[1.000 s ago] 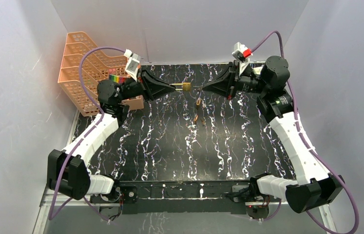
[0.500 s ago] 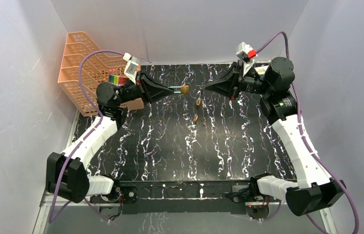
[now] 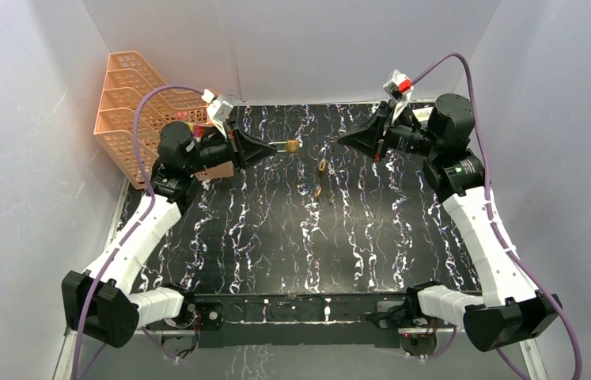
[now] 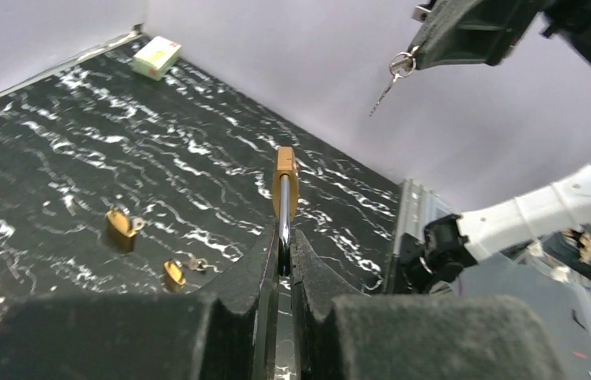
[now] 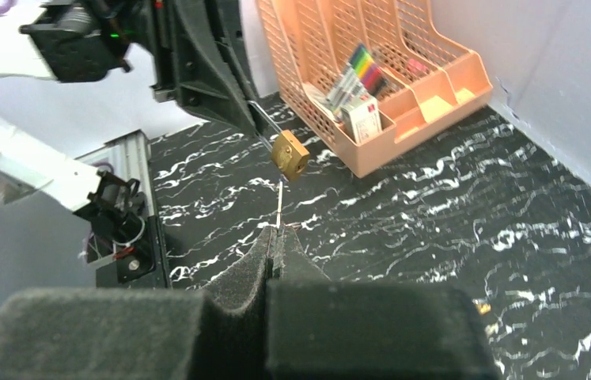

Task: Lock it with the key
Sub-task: Place the lock at the center of the board.

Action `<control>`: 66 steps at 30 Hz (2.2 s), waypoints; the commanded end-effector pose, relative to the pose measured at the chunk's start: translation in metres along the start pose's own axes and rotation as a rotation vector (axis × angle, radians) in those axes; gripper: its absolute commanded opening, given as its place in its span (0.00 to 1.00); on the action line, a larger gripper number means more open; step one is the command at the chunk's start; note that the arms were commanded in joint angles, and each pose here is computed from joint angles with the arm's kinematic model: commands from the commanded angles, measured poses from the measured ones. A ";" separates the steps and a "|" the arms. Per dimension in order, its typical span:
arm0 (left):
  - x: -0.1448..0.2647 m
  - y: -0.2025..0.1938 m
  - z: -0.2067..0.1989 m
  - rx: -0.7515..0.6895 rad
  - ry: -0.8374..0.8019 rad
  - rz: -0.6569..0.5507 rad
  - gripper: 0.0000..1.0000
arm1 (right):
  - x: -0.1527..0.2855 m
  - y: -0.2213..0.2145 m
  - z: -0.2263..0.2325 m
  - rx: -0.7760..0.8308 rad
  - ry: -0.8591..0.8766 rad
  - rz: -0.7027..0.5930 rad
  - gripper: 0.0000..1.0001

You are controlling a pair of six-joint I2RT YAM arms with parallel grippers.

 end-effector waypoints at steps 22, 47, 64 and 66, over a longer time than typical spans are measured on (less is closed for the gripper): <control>-0.050 -0.086 -0.010 0.006 0.475 0.573 0.00 | 0.012 -0.046 -0.026 -0.074 -0.320 0.068 0.00; -0.091 -0.159 -0.016 0.064 0.585 0.853 0.00 | 0.044 -0.132 -0.011 -0.276 -0.502 0.203 0.00; -0.105 -0.202 -0.014 0.076 0.581 0.983 0.00 | 0.049 -0.153 -0.010 -0.315 -0.516 0.214 0.00; -0.108 -0.203 -0.012 0.075 0.592 0.985 0.00 | 0.049 -0.154 -0.010 -0.319 -0.517 0.217 0.00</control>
Point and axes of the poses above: each gripper's point midway between its finger pads, its own x axis back along the fingers, its own z axis along the line the jaws close on, y = z × x, the point moved 10 cm from there along x, back along the fingers, and after that the axes turned 6 degrees about -x, right-handed, at the moved point
